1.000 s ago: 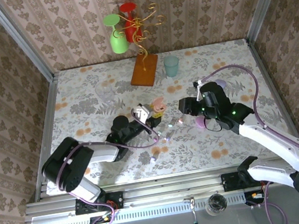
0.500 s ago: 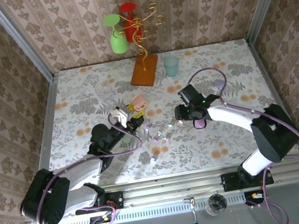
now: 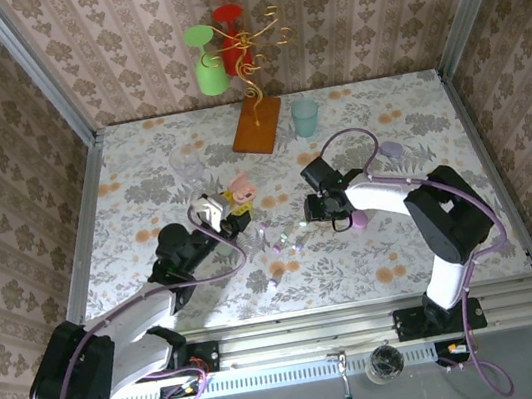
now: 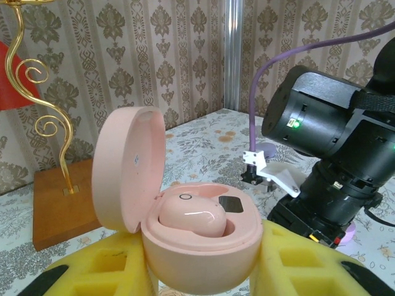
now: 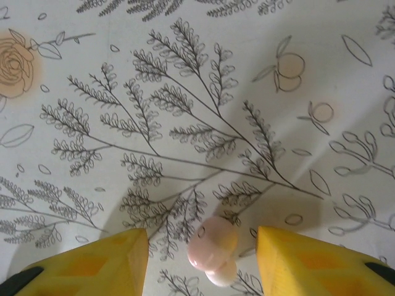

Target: Insert the wireless bluetooth earbuds into the charging case

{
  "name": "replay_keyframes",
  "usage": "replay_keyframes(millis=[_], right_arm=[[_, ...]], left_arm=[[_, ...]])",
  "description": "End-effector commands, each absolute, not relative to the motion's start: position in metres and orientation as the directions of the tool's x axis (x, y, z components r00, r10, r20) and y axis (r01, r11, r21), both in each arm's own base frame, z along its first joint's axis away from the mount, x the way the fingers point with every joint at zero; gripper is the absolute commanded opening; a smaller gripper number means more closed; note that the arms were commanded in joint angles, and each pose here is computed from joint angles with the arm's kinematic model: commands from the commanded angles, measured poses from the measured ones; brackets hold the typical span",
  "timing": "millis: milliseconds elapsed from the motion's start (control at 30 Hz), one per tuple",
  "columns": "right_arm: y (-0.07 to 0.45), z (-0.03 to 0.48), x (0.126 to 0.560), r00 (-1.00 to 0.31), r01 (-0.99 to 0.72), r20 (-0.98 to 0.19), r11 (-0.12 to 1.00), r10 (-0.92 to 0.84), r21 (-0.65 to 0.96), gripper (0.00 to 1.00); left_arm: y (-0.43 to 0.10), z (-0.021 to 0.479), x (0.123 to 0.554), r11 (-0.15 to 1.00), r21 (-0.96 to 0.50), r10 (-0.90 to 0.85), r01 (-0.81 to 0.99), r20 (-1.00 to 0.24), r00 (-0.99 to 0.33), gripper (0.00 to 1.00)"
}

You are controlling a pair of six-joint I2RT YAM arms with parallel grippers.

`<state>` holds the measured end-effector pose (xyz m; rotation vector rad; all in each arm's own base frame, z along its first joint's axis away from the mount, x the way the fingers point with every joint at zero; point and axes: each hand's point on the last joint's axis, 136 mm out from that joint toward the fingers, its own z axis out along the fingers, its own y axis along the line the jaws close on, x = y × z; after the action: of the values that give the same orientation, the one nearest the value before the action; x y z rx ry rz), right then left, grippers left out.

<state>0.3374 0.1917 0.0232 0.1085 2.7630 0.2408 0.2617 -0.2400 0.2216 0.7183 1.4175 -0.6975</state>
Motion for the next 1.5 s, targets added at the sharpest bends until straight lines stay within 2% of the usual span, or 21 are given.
replay_keyframes(millis=[0, 333, 433, 600, 667, 867, 1033, 1467], right_arm=[[0.201, 0.026, 0.352, -0.921, 0.046, -0.371, 0.978, 0.120, 0.201, 0.51], [0.208, 0.034, 0.360, -0.915, 0.009, -0.391, 0.977, 0.095, 0.215, 0.45], [0.207, 0.038, 0.358, -0.914, -0.001, -0.398, 0.979, 0.083, 0.205, 0.47], [0.199, 0.050, 0.353, -0.897, -0.114, -0.438, 0.987, -0.054, 0.113, 0.52], [0.194, 0.056, 0.349, -0.882, -0.187, -0.445, 0.982, -0.155, 0.028, 0.53], [0.177, 0.057, 0.332, -0.866, -0.333, -0.306, 0.913, -0.395, -0.234, 0.52], [0.173, 0.060, 0.333, -0.835, -0.393, -0.219, 0.825, -0.505, -0.406, 0.49], [0.195, 0.043, 0.339, -0.783, -0.486, -0.112, 0.714, -0.612, -0.503, 0.43]], left_arm=[[-0.236, 0.228, 0.264, 0.629, 0.013, -0.027, 0.778, -0.999, 0.039, 0.31], [-0.234, 0.228, 0.264, 0.631, 0.009, -0.033, 0.776, -0.999, 0.038, 0.30], [-0.233, 0.226, 0.265, 0.639, 0.011, -0.027, 0.769, -0.999, 0.038, 0.30], [-0.230, 0.225, 0.268, 0.644, -0.003, -0.037, 0.765, -0.999, 0.027, 0.30], [-0.227, 0.224, 0.269, 0.648, -0.010, -0.042, 0.762, -0.999, 0.022, 0.30], [-0.213, 0.224, 0.273, 0.680, -0.027, -0.057, 0.733, -0.998, 0.016, 0.30], [-0.189, 0.228, 0.277, 0.715, -0.050, -0.103, 0.697, -0.994, 0.035, 0.30], [-0.167, 0.233, 0.275, 0.752, -0.041, -0.086, 0.658, -0.996, 0.036, 0.30]])
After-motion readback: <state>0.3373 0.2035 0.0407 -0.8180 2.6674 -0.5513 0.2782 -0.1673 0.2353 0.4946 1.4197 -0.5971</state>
